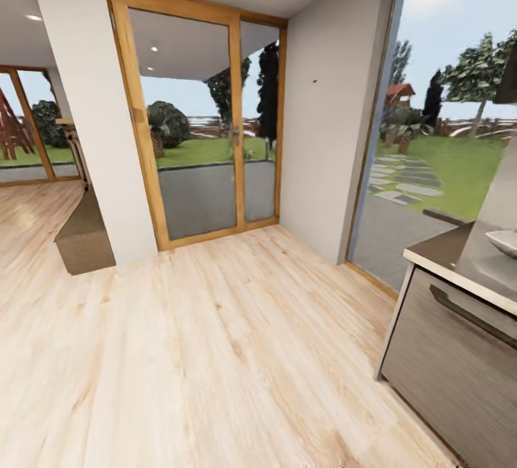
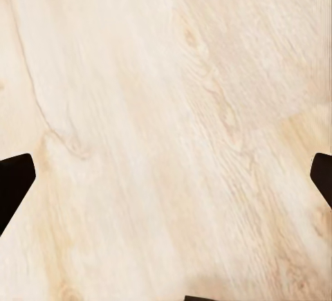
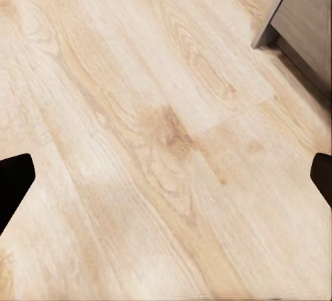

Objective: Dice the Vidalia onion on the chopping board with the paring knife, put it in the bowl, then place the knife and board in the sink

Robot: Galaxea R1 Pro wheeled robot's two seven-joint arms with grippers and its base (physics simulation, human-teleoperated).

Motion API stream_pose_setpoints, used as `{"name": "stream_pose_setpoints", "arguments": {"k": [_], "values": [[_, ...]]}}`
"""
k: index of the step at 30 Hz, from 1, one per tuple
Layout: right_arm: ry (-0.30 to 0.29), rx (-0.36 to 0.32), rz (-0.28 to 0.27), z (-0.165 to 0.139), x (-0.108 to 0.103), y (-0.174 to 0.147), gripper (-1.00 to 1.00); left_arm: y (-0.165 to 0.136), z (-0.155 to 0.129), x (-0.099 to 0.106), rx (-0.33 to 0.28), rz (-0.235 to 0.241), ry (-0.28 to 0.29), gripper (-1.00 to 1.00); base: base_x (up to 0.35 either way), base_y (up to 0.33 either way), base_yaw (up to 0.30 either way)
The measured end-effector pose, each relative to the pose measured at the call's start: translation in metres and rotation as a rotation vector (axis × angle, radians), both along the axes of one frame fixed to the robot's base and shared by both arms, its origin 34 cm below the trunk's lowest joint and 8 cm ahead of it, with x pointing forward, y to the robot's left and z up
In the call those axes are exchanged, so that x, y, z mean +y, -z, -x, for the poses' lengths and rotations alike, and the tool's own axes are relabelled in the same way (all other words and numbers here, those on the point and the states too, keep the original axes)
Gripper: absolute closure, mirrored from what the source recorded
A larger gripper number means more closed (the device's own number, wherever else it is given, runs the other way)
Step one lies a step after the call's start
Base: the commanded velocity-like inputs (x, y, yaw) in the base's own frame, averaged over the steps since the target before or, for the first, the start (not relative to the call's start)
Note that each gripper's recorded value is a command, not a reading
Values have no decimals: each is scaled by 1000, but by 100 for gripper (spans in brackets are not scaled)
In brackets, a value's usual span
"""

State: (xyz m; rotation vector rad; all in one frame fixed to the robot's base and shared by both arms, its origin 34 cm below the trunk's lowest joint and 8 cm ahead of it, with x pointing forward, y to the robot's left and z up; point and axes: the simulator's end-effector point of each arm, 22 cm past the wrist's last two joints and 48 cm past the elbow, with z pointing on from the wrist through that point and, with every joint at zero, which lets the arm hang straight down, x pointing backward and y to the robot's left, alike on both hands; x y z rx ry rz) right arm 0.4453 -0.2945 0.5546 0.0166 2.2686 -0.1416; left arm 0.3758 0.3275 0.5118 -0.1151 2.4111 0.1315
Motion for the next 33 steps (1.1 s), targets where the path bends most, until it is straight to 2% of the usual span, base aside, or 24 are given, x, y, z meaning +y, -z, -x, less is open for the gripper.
{"name": "stream_pose_setpoints", "arguments": {"k": [5, 8, 10, 11, 13, 14, 16, 21, 33], "values": [[0, 0, 0, 0, 0, 0, -100, 2, 4, 1, 9, -2, 2, -100, 0, 0, -246], [0, 0, 0, 0, 0, 0, -100, 19, 37, 4, 89, 0, -5, -100, 0, 0, -246], [0, 0, 1, 0, 0, 0, -100, 36, 81, 7, 190, -1, -11, -100, 0, 0, -246], [0, 0, 1, 0, -1, 0, -100, 40, 91, 7, 213, -1, -11, -100, 0, 0, -246], [0, 0, 1, 0, -1, 0, -100, 56, 155, -4, 355, 19, -18, -100, 0, 0, -241], [0, 1, 1, 0, -1, 0, -100, 60, 176, -12, 402, 31, -19, -100, 0, 0, -234], [1, 1, 1, 0, -1, 0, -100, 63, 194, -22, 441, 45, -19, -100, 0, 0, -228], [3, 0, 0, 0, -1, 0, -100, 64, 205, -31, 463, 60, -22, -100, 0, 0, -223], [3, 1, 0, 1, -1, 0, -100, 64, 205, -31, 464, 58, -20, -100, 0, 0, -220]]}}
